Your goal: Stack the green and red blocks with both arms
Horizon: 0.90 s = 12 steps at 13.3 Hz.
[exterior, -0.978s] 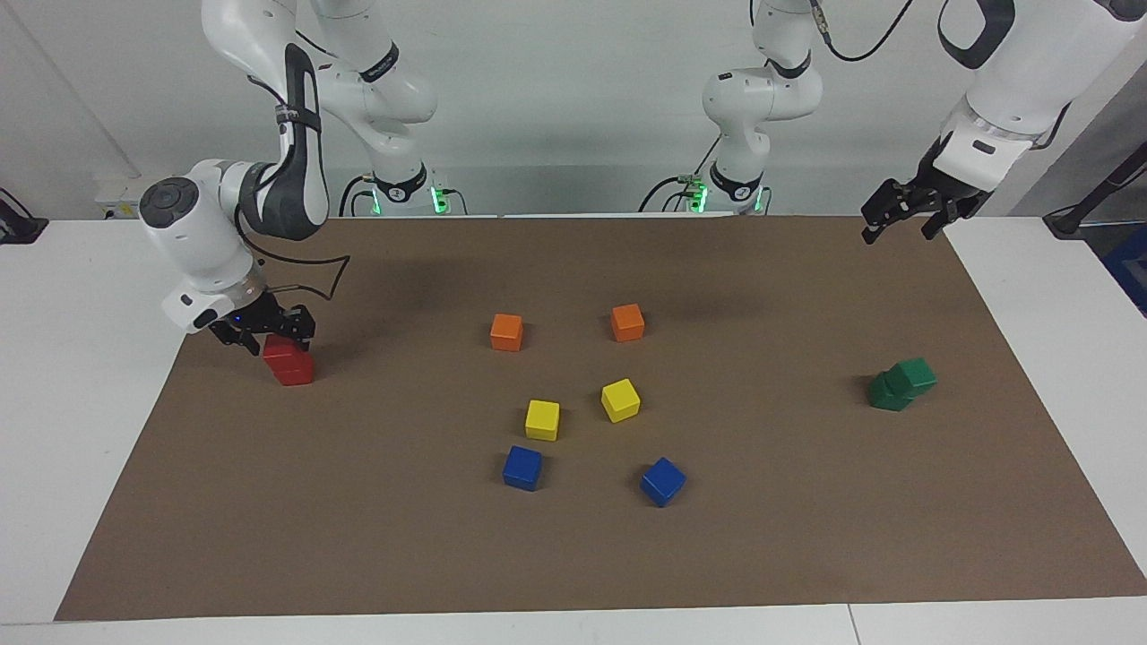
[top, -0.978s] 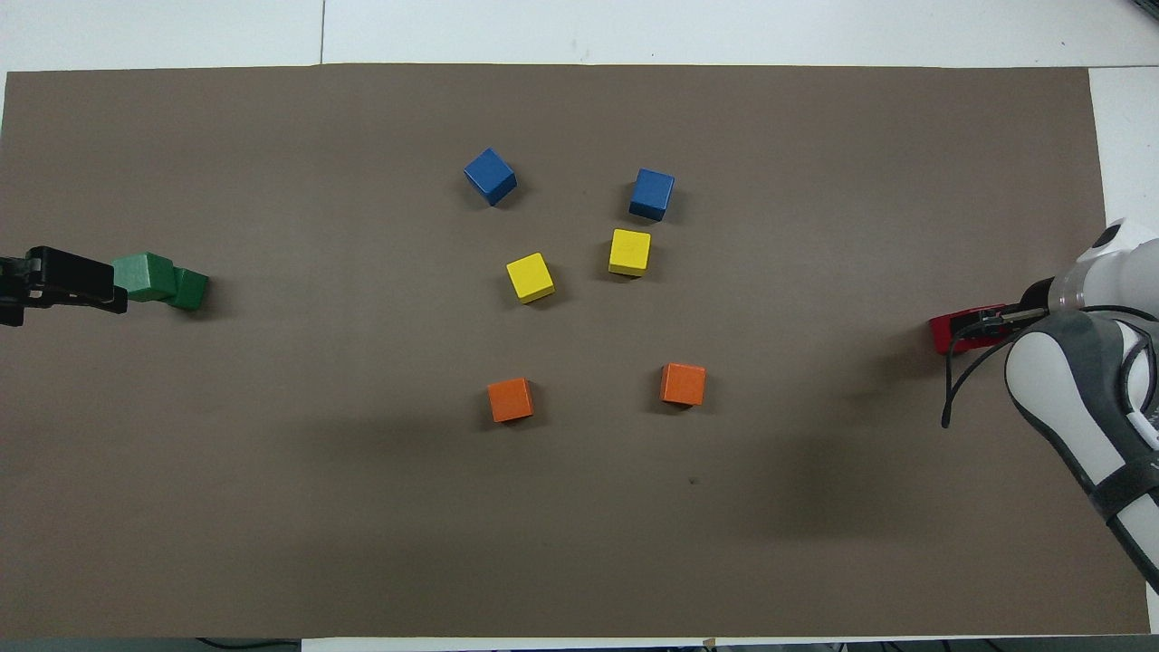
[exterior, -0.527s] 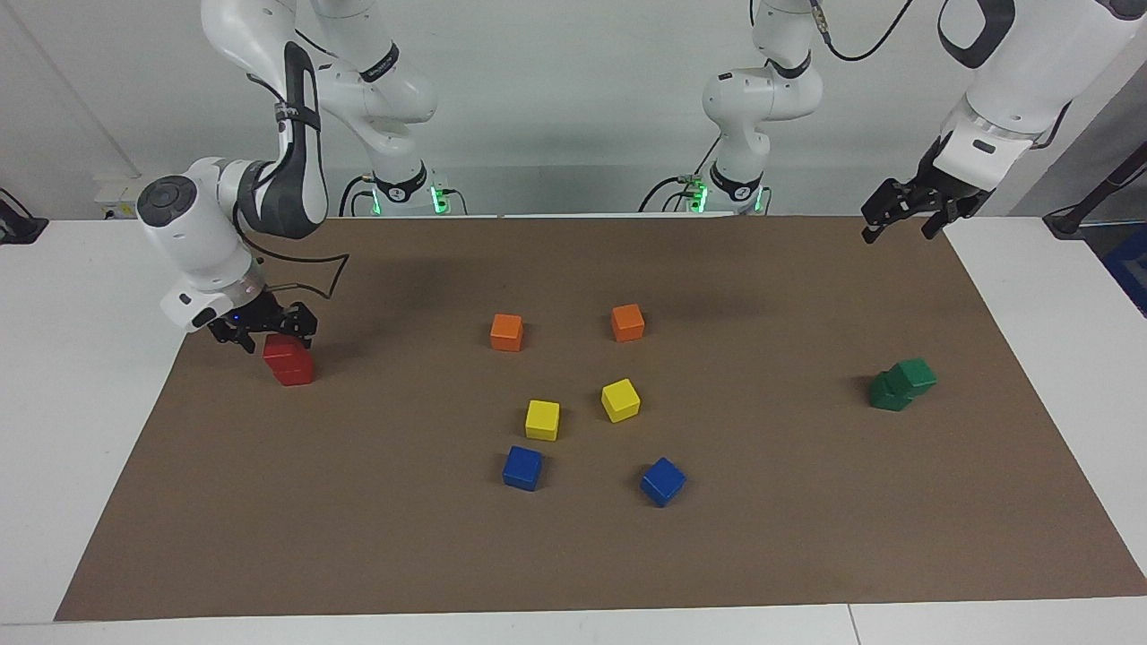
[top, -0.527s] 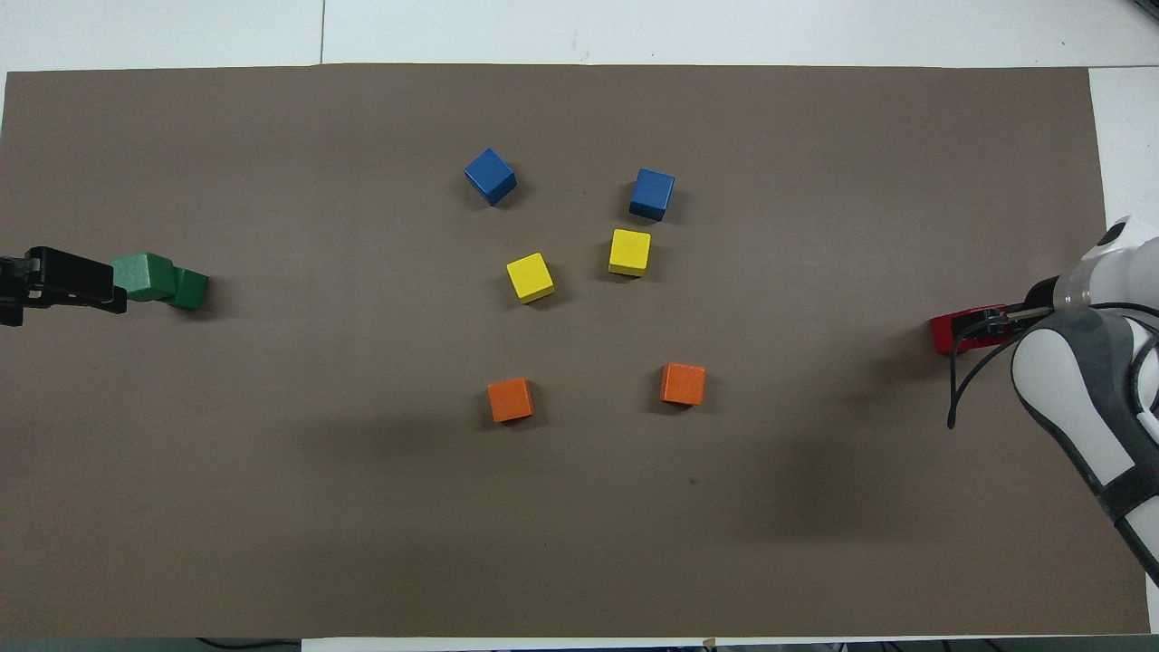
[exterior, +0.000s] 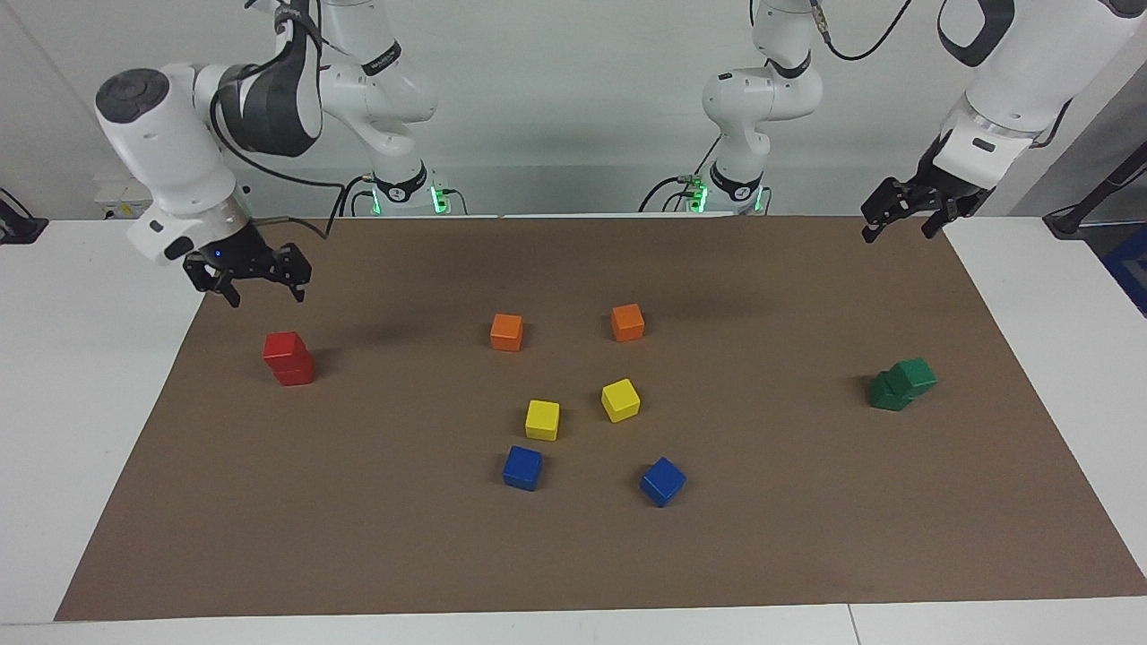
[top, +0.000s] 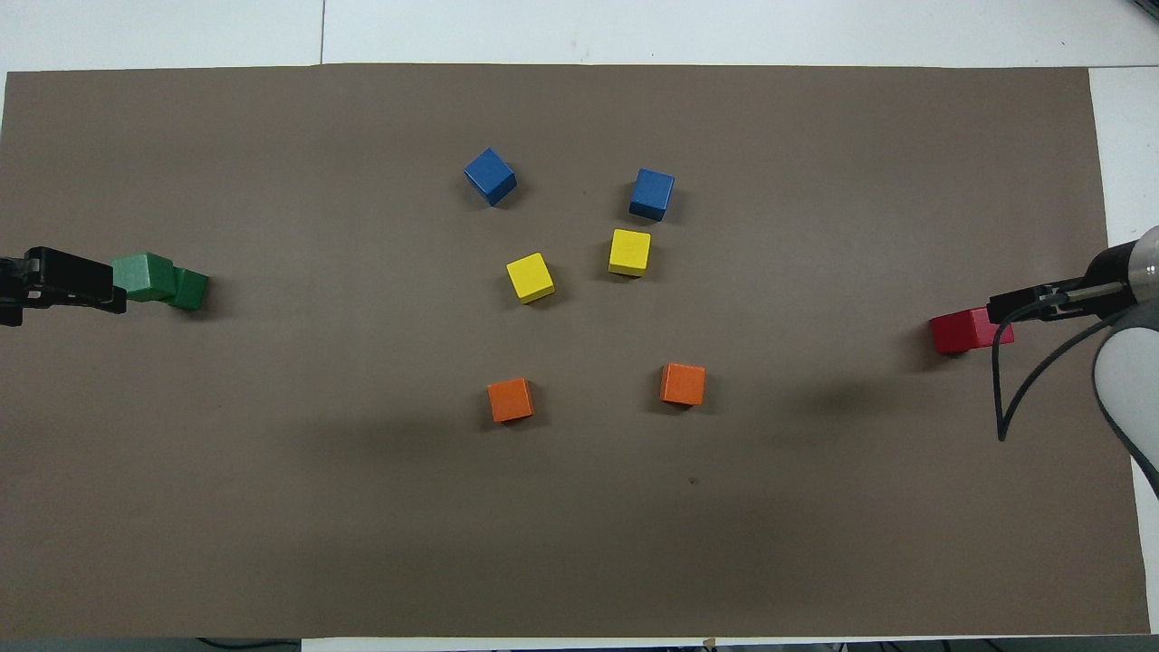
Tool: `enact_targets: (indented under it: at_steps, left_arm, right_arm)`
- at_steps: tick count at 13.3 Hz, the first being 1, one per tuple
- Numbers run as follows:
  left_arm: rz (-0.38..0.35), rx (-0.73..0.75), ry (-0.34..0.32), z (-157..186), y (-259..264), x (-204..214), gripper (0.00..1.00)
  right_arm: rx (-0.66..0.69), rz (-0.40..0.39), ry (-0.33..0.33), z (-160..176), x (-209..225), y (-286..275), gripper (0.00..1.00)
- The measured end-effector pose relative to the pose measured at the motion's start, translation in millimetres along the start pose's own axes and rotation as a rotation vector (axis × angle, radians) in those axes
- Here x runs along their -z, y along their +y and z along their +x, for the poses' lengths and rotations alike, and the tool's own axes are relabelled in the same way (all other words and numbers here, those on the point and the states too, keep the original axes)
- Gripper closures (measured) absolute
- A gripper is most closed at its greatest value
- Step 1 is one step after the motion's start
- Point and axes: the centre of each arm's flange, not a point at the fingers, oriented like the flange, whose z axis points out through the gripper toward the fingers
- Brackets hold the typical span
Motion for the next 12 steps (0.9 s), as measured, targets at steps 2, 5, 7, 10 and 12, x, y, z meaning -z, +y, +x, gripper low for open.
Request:
enact_targets:
  at_steps: [2,5,7,10,12]
  left_arm:
    - [0.000,0.000,0.001,0,0,1,0.00]
    - [0.000,0.000,0.002,-1,0,1,0.00]
    - [0.000,0.000,0.002,-1,0,1,0.00]
    - [0.000,0.000,0.002,-1,0,1,0.00]
    - [0.000,0.000,0.002,-1,0,1,0.00]
  right_arm:
    - [-0.019,0.003,-0.022,-18,51,-3,0.00]
    - [-0.050,0.002,-0.016,-15,82,-1,0.01]
    - [-0.078,0.005,-0.031,-8,75,1,0.00]
    - [-0.095,0.008,-0.050,0,64,2,0.00]
    - [-0.094,0.009,-0.050,3,64,1,0.00]
